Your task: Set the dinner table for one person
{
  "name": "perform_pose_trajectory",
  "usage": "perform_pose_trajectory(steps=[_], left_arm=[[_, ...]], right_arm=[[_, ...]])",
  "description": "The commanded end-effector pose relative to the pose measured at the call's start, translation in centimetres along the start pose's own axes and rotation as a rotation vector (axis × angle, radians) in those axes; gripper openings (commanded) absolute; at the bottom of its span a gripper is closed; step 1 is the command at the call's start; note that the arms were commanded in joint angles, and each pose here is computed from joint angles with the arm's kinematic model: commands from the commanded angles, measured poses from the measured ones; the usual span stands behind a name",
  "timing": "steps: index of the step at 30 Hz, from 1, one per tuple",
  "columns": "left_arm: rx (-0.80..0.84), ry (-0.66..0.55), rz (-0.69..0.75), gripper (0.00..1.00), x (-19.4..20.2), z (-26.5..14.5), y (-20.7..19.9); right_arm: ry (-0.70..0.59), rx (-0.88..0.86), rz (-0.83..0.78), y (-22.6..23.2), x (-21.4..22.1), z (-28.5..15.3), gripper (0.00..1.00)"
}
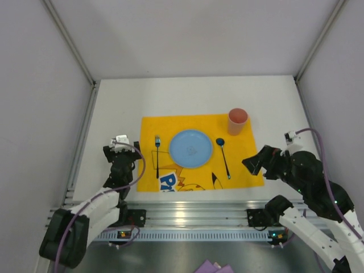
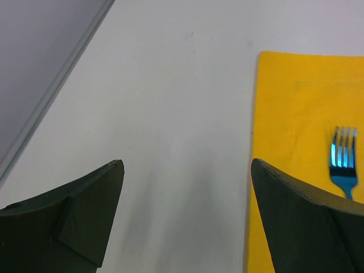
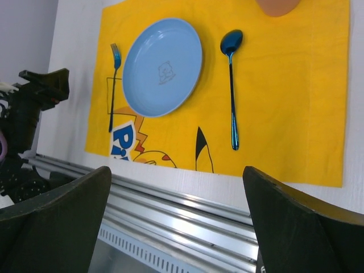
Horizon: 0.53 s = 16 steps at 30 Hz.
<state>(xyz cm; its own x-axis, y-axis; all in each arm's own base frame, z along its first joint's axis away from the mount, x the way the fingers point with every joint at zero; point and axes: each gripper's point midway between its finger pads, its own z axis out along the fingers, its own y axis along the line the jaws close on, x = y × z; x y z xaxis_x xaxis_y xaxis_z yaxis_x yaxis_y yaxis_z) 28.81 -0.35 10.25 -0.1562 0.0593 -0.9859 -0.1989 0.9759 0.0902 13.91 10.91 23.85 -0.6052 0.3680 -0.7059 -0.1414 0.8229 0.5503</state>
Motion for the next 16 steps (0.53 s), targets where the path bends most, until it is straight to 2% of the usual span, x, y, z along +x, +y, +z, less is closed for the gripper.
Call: perform_pose_trajectory(steps=[1, 3, 6, 7, 8, 9, 11, 12, 16], left_arm=[[-0.068, -0.168, -0.175, 0.99, -2.9, 1.9, 1.7], [-0.085, -0.182, -0.205, 0.99, -3.0, 3.6, 2.3], [-0.047, -0.165, -0.170, 0.99, -2.8, 6.2, 1.6], [-0.057, -0.097, -0.162, 0.99, -0.6, 7.1, 1.5], [-0.070, -0.086, -0.162, 0.99, 0.0, 7.4, 1.6], [-0.059, -0.157, -0.188, 0.98, -1.4, 7.8, 1.7], [-0.058, -0.157, -0.178, 0.99, -1.8, 8.6, 1.6], [-0.052, -0.040, -0.158, 0.99, 0.6, 8.7, 1.2], [-0.049, -0.046, -0.138, 0.99, -0.2, 10.2, 0.8]], right_arm=[[0.022, -0.016, -0.046, 0.7, -0.4, -1.1, 1.00], [0.038, 0.000, -0.066, 0.7, -0.5, -0.9, 1.00], [0.048, 0.029, -0.085, 0.4, -0.7, -0.6, 1.00], [0.050, 0.036, -0.086, 0.3, -0.7, -0.5, 1.00], [0.052, 0.046, -0.092, 0.2, -0.7, -0.3, 1.00], [0.049, 0.053, -0.094, 0.1, -0.9, -0.2, 1.00], [0.045, 0.075, -0.088, -0.2, -0.9, 0.0, 1.00], [0.048, 0.093, -0.087, -0.7, -0.7, 0.3, 1.00], [0.041, 0.149, -0.087, -1.9, -0.4, 1.1, 1.00]])
